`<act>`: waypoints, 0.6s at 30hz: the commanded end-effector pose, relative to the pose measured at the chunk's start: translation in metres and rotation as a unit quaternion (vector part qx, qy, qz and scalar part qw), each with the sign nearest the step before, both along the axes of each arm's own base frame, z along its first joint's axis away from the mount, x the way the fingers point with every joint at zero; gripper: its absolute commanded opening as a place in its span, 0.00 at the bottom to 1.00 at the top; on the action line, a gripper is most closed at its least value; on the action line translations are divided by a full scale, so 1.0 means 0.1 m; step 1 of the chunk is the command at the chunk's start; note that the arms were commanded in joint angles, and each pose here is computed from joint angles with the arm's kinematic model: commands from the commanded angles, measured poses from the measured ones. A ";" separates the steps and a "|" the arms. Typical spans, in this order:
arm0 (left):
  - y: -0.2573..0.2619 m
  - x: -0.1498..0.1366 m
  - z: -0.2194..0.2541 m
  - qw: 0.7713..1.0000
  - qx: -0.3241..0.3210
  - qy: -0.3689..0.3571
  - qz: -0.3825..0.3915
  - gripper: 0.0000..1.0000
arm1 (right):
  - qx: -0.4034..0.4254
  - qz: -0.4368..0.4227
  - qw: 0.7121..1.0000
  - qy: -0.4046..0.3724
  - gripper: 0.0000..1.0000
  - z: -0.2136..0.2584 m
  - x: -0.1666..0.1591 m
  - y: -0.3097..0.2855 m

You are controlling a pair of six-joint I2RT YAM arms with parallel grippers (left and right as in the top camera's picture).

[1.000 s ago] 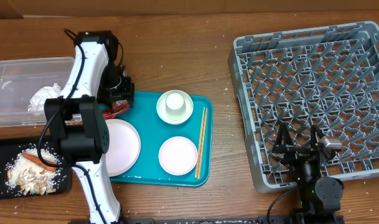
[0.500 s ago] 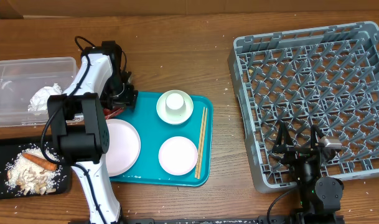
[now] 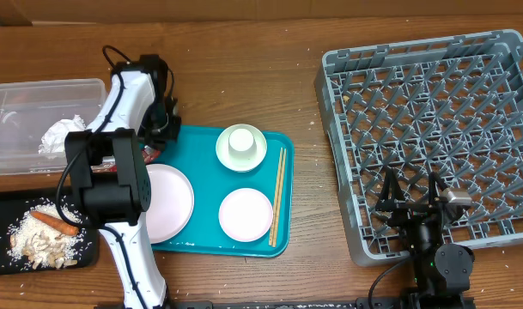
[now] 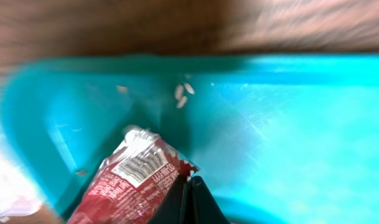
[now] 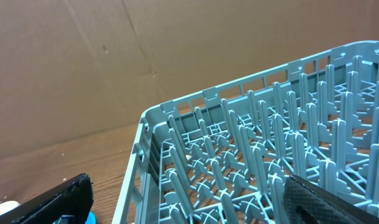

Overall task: Sort waste into correct bins and load items into the dishwasher
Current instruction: 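Grasp the red snack wrapper with the left gripper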

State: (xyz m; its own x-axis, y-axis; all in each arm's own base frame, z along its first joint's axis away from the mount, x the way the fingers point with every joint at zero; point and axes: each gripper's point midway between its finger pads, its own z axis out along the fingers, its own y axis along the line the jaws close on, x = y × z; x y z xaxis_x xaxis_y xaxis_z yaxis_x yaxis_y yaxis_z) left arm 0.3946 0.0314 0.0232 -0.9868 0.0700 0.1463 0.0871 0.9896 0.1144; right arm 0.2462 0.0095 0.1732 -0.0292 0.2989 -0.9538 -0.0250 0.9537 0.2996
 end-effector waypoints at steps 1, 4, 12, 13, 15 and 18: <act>0.01 0.39 0.47 0.997 0.011 -0.075 0.022 0.04 | 0.001 -0.001 1.000 0.000 1.00 -0.03 0.00 -0.01; 0.01 0.62 0.84 0.991 0.008 -0.127 0.035 0.04 | 0.001 -0.001 1.000 0.000 1.00 -0.03 0.00 -0.01; 0.31 1.14 1.98 0.949 0.038 -0.300 0.091 0.04 | 0.001 -0.001 1.000 0.000 1.00 -0.03 0.00 -0.01; 0.47 1.14 2.06 0.939 0.061 -0.316 0.125 0.04 | 0.001 -0.001 1.000 0.000 1.00 -0.03 0.00 -0.01; 0.71 1.12 2.13 0.922 0.094 -0.331 0.179 0.04 | 0.001 -0.001 1.000 0.000 1.00 -0.03 0.00 -0.01; 1.18 0.98 2.14 0.885 0.123 -0.339 0.294 0.04 | 0.001 -0.001 1.000 0.000 1.00 -0.03 0.00 -0.01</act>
State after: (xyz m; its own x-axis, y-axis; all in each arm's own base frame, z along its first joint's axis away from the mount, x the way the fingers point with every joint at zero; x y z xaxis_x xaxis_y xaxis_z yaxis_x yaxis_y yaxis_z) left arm 0.5086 0.0900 0.2217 -0.8542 -0.2073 -0.4768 -0.3237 0.9297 0.1757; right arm 0.2462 0.0095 0.1731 -0.0298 0.2989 -0.9538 -0.0244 0.9537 0.2996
